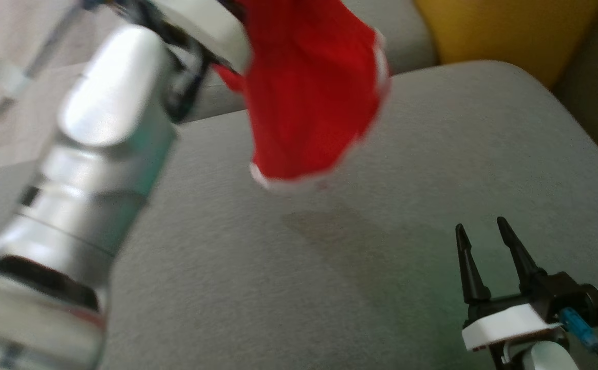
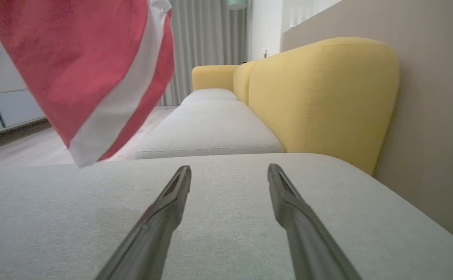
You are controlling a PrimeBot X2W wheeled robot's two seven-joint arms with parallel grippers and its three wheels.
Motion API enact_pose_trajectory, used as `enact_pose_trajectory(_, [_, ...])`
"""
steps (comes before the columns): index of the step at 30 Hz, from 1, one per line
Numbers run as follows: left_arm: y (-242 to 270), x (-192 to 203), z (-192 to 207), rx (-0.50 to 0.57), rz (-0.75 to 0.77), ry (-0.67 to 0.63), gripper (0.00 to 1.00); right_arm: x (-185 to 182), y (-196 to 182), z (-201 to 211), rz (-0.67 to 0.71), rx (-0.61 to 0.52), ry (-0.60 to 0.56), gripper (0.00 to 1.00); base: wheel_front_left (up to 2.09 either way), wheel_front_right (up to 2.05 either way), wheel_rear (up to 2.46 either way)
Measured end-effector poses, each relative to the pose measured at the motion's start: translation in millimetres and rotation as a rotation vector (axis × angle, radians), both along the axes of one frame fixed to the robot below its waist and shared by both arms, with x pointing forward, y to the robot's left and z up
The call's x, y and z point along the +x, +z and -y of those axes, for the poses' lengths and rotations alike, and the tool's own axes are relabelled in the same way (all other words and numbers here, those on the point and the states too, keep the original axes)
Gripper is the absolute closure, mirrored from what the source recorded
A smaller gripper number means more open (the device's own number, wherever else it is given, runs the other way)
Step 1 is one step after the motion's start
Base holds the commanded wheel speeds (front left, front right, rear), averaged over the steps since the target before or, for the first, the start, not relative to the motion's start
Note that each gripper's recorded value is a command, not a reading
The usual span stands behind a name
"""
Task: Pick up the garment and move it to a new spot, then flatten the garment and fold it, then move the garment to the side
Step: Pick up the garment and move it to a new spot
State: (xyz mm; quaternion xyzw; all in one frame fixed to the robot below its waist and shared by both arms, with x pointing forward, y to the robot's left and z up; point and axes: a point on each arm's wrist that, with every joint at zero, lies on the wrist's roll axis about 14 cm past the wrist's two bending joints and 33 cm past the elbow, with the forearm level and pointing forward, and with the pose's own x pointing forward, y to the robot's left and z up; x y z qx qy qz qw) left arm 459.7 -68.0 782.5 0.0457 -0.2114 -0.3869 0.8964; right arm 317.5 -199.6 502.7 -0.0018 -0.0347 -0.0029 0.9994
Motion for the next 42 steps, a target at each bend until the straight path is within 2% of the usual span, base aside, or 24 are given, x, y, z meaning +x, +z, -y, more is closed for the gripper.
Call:
enact_pose_trajectory(3, [-44.7,-17.2,45.9,0.044,-0.089,-0.128,1.0,-8.8,0.4,14.4,0.003,0.014,-0.052,0.0,0.0,0.0,0.0])
enact_pose_trajectory(6, [-129.8,-28.7,60.1,0.088,-0.254,-0.184,1.0,-14.6,-2.8,25.6,-0.008,0.018,-0.091,0.0,0.0,0.0,0.0])
enact_pose_trajectory(7, [-163.7,-29.8,55.0,0.104,-0.322,-0.174,1.0,-15.3,-4.6,28.0,-0.014,0.018,-0.099,0.0,0.0,0.0,0.0])
enact_pose_trajectory(8, [-163.7,-29.8,55.0,0.104,-0.322,-0.174,1.0,-15.3,-4.6,28.0,-0.014,0.018,-0.099,0.0,0.0,0.0,0.0])
enact_pose_trajectory(12, [-272.9,-37.4,12.0,0.138,-0.55,-0.074,1.0,-16.1,-9.3,32.8,-0.031,0.024,-0.117,0.0,0.0,0.0,0.0])
enact_pose_trajectory(16, [-314.4,-47.3,-22.6,0.097,-0.668,0.031,1.0,-12.2,-9.6,33.9,-0.033,0.022,-0.116,0.0,0.0,0.0,0.0])
enact_pose_trajectory(17, [-316.3,-47.3,-37.2,0.034,-0.693,0.088,0.72,-7.9,-10.1,30.5,-0.035,0.022,-0.103,0.0,0.0,0.0,0.0])
enact_pose_trajectory(18, [-314.7,-46.9,-44.8,0.008,-0.69,0.115,0.06,-5.4,-10.2,27.7,-0.036,0.022,-0.092,0.0,0.0,0.0,0.0])
enact_pose_trajectory(19, [-310.6,-45.5,-53.4,-0.032,-0.684,0.152,0.0,-3.0,-10.6,24.5,-0.037,0.022,-0.081,0.0,0.0,0.0,0.0])
enact_pose_trajectory(23, [-291.3,-48.7,-93.0,-0.136,-0.597,0.302,0.0,2.9,-16.2,9.4,-0.054,0.024,-0.031,0.0,0.0,0.0,0.0])
enact_pose_trajectory(28, [-285.6,-81.0,-130.6,-0.228,-0.548,0.43,0.0,10.0,-19.4,-10.2,-0.063,0.036,0.033,0.0,0.0,0.0,0.0])
enact_pose_trajectory(34, [-282.2,-116.0,-181.6,-0.245,-0.478,0.628,0.0,6.4,-21.1,-26.1,-0.066,0.051,0.084,0.0,0.0,0.0,0.0])
enact_pose_trajectory(42, [-264.1,-150.4,-193.2,-0.229,-0.379,0.68,0.0,-9.1,-30.5,-36.1,-0.092,0.06,0.116,0.0,0.0,0.0,0.0])
